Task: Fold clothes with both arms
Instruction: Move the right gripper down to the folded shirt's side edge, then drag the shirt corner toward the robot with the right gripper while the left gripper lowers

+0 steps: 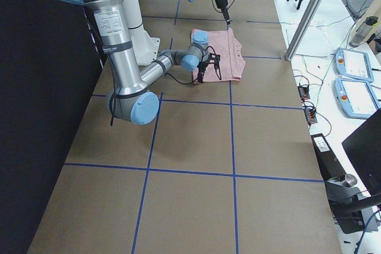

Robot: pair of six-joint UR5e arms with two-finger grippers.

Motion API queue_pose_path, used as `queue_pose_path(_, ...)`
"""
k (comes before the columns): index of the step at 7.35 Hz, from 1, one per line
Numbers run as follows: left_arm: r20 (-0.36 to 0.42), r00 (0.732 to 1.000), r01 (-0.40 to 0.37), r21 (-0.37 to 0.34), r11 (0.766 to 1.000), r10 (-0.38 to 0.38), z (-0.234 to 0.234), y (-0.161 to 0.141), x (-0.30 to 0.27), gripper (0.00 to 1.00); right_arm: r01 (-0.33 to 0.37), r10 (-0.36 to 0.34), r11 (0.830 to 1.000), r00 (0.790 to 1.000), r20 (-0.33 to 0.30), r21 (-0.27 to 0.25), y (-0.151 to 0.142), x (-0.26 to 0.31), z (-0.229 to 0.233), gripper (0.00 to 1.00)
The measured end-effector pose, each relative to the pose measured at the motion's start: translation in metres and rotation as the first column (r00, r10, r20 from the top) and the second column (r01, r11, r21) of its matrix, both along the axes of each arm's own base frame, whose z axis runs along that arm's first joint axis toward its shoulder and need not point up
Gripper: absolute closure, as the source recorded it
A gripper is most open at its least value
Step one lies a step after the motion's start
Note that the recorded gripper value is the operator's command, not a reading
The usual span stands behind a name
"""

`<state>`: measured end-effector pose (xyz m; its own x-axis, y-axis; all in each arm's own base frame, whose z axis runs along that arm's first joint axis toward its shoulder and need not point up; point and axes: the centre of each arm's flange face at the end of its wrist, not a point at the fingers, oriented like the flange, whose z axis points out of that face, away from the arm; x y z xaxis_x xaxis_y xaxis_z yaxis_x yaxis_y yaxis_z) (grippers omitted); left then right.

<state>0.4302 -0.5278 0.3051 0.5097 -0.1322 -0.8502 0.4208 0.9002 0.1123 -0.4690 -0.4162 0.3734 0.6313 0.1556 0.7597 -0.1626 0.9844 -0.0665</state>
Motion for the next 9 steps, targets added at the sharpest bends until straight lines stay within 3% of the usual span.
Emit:
queue_pose_path(1,-0.003,1.000,0.000,0.001,1.000,0.000,-0.001,0.001,0.000,0.00,0.010,-0.010,1.000,1.000,-0.002,-0.003,0.006,-0.003,0.002,0.08)
queue_pose_path(3,-0.004,1.000,0.000,0.001,1.000,0.000,-0.002,0.002,0.000,0.00,0.025,-0.025,1.000,1.000,0.003,-0.007,0.011,-0.005,0.002,0.79)
queue_pose_path(4,-0.005,1.000,-0.001,0.000,1.000,0.001,-0.003,0.002,0.000,0.00,0.030,-0.029,1.000,1.000,0.004,-0.009,0.013,-0.005,0.002,1.00)
queue_pose_path(9,-0.018,1.000,-0.003,-0.008,1.000,0.003,-0.006,0.008,0.006,0.00,0.058,-0.058,0.998,0.998,0.004,-0.009,0.036,0.005,0.008,1.00)
